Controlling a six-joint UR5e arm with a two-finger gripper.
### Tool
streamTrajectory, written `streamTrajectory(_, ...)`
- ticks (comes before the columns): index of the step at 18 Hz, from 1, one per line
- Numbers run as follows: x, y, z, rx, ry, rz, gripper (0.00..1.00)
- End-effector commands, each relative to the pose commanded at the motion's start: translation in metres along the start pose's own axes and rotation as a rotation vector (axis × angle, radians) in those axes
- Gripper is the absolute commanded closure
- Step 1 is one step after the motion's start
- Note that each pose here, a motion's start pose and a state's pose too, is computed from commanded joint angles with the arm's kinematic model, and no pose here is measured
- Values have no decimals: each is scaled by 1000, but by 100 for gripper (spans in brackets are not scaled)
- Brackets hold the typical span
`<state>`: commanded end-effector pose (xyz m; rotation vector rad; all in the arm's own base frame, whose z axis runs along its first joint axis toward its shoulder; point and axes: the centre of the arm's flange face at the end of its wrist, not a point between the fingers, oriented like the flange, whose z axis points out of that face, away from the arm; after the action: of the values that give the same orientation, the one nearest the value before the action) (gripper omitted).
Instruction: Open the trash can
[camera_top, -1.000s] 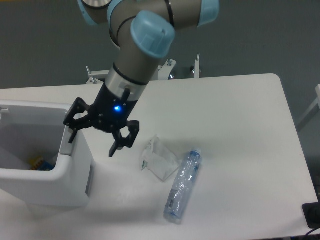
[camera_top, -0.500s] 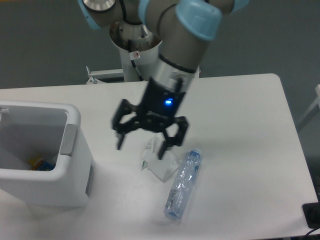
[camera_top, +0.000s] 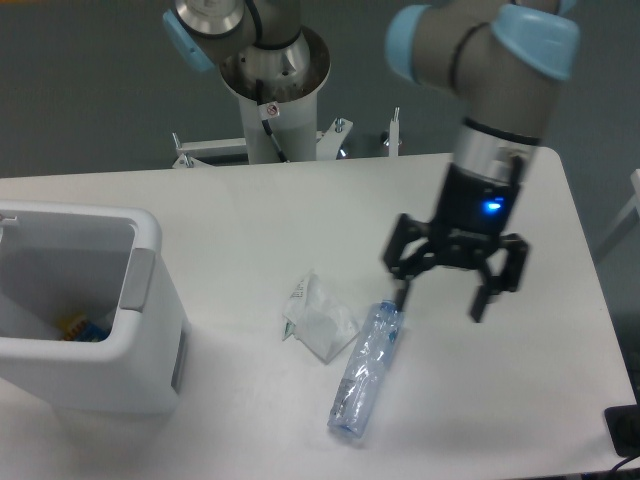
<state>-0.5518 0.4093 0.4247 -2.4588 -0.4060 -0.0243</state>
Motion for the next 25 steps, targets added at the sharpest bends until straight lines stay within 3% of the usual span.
streamTrajectory(6,-36,41,19,-332,-166,274,0)
streamTrajectory(11,-35,48,40,-452,-151,341,0)
streamTrajectory(14,-33,56,40,-585,-102,516,0)
streamTrajectory(25,-25,56,46,-640,-113,551,0)
